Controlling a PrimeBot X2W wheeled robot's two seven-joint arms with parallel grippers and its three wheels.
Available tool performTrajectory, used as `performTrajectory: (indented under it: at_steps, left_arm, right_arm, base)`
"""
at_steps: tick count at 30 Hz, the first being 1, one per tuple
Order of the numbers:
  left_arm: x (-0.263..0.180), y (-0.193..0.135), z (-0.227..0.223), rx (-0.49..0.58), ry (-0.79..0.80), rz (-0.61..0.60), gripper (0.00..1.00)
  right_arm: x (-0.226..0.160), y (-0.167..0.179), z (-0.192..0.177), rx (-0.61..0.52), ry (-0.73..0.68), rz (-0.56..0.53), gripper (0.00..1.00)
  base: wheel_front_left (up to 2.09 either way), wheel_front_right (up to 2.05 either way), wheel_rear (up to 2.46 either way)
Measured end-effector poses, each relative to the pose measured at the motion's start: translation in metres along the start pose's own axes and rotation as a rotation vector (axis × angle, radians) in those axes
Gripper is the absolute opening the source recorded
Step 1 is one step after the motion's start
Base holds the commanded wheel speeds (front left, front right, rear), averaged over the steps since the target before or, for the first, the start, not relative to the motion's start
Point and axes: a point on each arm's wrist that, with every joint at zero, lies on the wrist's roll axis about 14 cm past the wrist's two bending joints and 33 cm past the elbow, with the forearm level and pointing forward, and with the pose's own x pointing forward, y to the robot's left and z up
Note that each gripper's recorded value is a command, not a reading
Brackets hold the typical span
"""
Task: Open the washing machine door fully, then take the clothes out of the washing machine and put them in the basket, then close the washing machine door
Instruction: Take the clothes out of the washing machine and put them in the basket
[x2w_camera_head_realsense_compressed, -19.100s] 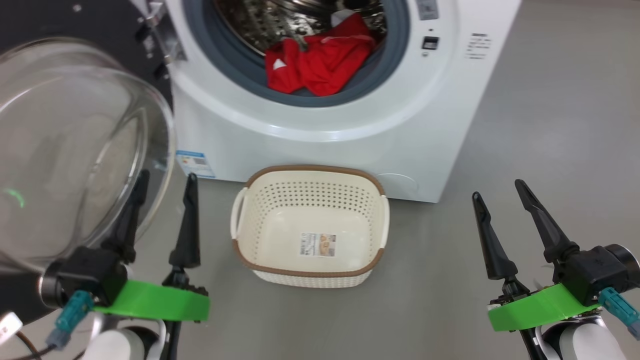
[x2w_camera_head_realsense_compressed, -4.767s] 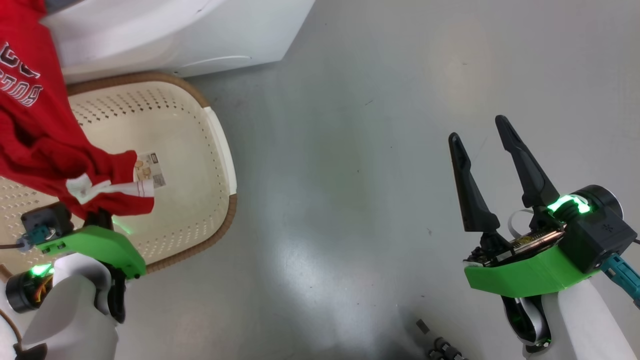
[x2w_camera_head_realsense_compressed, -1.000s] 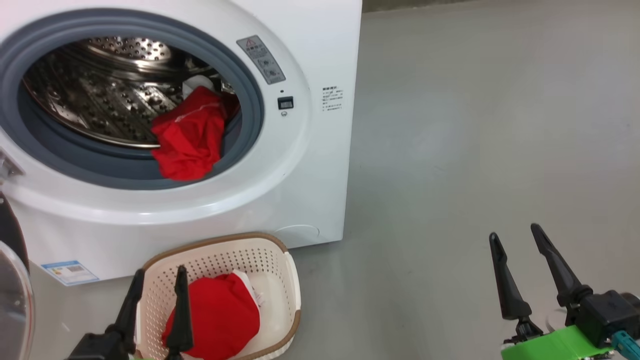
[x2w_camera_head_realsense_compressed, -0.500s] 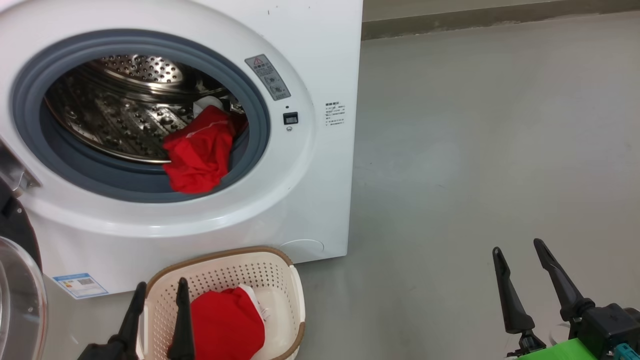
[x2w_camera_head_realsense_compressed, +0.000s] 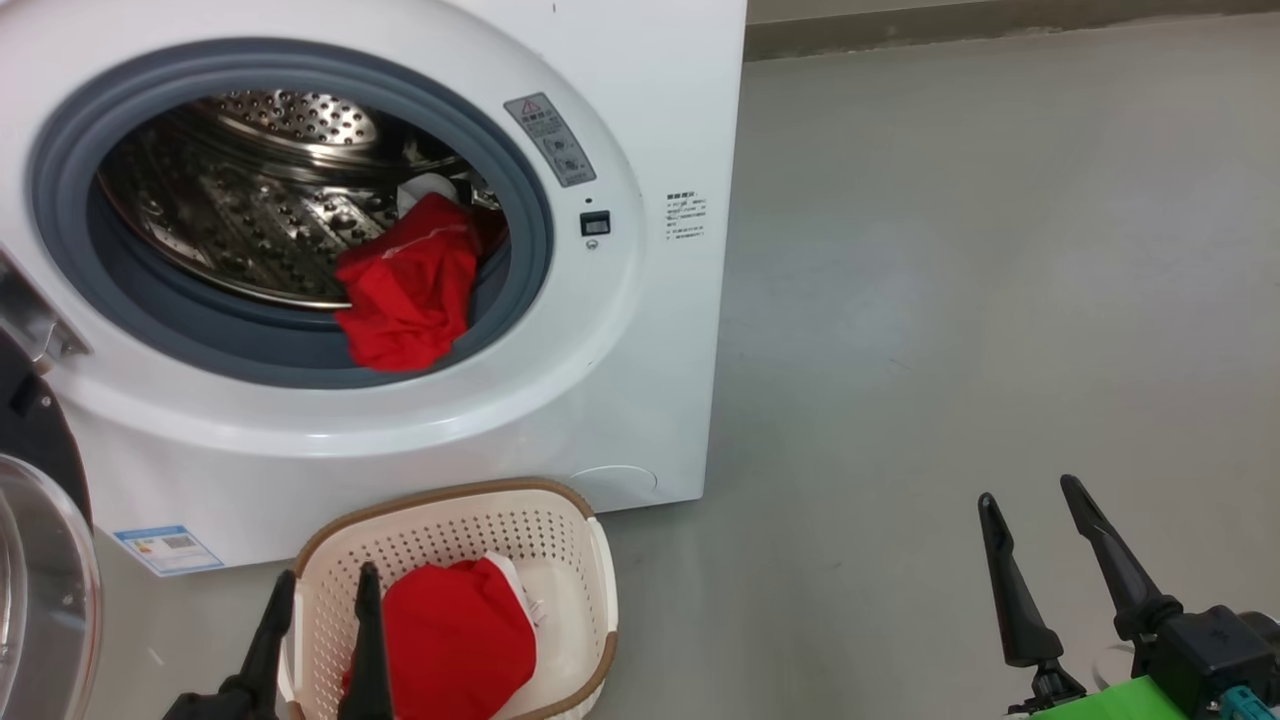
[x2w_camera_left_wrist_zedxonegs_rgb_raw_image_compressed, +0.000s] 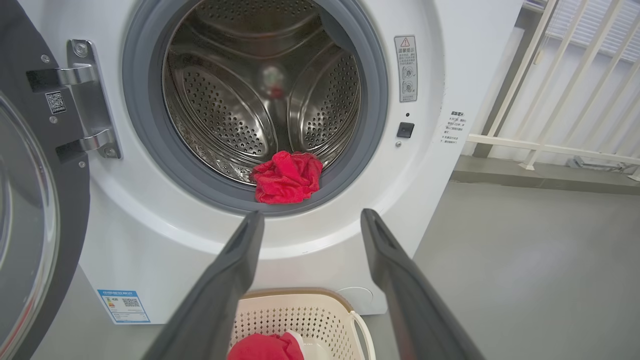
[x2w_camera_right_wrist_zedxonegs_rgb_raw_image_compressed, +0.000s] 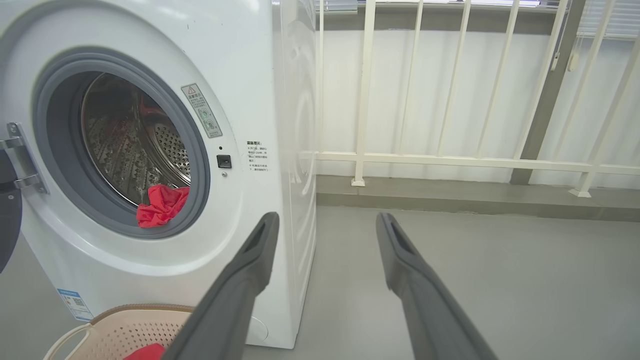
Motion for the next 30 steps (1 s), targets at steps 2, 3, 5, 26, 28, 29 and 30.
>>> performTrajectory:
  at_steps: [2, 3, 5, 26, 28, 29, 30]
  left_arm:
    - [0.000, 0.001, -0.001, 0.000, 0.003, 0.003, 1.00]
    - [0.000, 0.002, -0.002, 0.000, 0.005, 0.005, 1.00]
    - [0.000, 0.003, -0.003, 0.000, 0.009, 0.009, 1.00]
    - [0.047, 0.004, -0.017, -0.022, 0.022, 0.012, 1.00]
    - [0.058, 0.005, -0.017, -0.022, 0.013, 0.009, 1.00]
    - [0.063, 0.005, -0.017, -0.019, 0.012, 0.007, 1.00]
    - [0.069, 0.006, -0.017, -0.015, 0.013, 0.006, 1.00]
  right_arm:
    - [0.001, 0.003, -0.002, 0.002, 0.004, 0.010, 1.00]
    - [0.002, 0.005, -0.003, 0.004, 0.008, 0.015, 1.00]
    - [0.003, 0.008, -0.004, 0.005, 0.013, 0.024, 1.00]
    - [0.046, 0.018, -0.024, 0.000, 0.050, 0.055, 1.00]
    - [0.052, 0.020, -0.029, 0.002, 0.061, 0.063, 1.00]
    - [0.054, 0.021, -0.031, 0.002, 0.064, 0.067, 1.00]
    - [0.058, 0.022, -0.033, 0.003, 0.066, 0.068, 1.00]
  base:
    - [0.00, 0.00, 0.00]
    - [0.00, 0.00, 0.00]
    - [0.00, 0.00, 0.00]
    - [0.00, 0.00, 0.00]
    - [0.00, 0.00, 0.00]
    - [0.00, 0.00, 0.00]
    - [0.00, 0.00, 0.00]
